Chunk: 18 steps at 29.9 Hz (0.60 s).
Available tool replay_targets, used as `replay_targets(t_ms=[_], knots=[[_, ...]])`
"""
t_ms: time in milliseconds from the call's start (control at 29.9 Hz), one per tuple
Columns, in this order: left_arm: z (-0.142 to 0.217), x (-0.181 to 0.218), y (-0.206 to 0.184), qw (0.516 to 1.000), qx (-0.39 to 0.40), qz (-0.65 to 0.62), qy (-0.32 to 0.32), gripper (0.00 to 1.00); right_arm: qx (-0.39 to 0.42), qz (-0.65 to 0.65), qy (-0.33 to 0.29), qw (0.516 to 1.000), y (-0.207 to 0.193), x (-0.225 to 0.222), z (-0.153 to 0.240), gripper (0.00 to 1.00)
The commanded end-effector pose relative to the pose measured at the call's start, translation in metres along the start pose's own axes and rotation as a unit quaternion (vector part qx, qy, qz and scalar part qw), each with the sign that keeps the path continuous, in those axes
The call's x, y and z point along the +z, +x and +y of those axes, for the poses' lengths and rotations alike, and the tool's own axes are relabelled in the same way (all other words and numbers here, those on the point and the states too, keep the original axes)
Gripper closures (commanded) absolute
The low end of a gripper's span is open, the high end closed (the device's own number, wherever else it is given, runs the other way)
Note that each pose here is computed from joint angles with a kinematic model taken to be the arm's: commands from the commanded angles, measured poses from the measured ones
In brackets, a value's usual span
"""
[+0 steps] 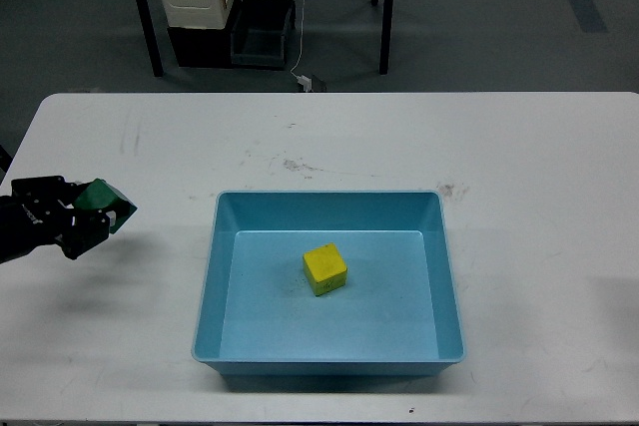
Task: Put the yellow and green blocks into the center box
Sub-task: 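Carry the green cube into the bin beside the yellow cube and release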
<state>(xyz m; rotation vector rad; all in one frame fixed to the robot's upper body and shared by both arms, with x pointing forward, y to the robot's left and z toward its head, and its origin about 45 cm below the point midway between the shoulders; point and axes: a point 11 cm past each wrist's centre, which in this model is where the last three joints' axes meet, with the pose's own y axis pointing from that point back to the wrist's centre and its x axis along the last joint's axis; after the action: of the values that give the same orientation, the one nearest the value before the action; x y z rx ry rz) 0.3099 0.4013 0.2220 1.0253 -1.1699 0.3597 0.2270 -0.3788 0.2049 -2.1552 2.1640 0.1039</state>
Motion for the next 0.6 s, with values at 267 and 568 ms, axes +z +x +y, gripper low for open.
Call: replay_targets(t_ms=[267, 568], knots=[[-0.042, 0.091, 0.09, 0.984, 0.091, -0.044, -0.149, 0.81, -0.005, -0.003, -0.007, 1.0, -0.004, 0.005, 0.001, 0.0], [-0.084, 0.149, 0.094, 0.962, -0.005, -0.134, -0.239, 0.8, -0.013, -0.008, -0.01, 1.0, -0.01, 0.009, -0.001, 0.0]])
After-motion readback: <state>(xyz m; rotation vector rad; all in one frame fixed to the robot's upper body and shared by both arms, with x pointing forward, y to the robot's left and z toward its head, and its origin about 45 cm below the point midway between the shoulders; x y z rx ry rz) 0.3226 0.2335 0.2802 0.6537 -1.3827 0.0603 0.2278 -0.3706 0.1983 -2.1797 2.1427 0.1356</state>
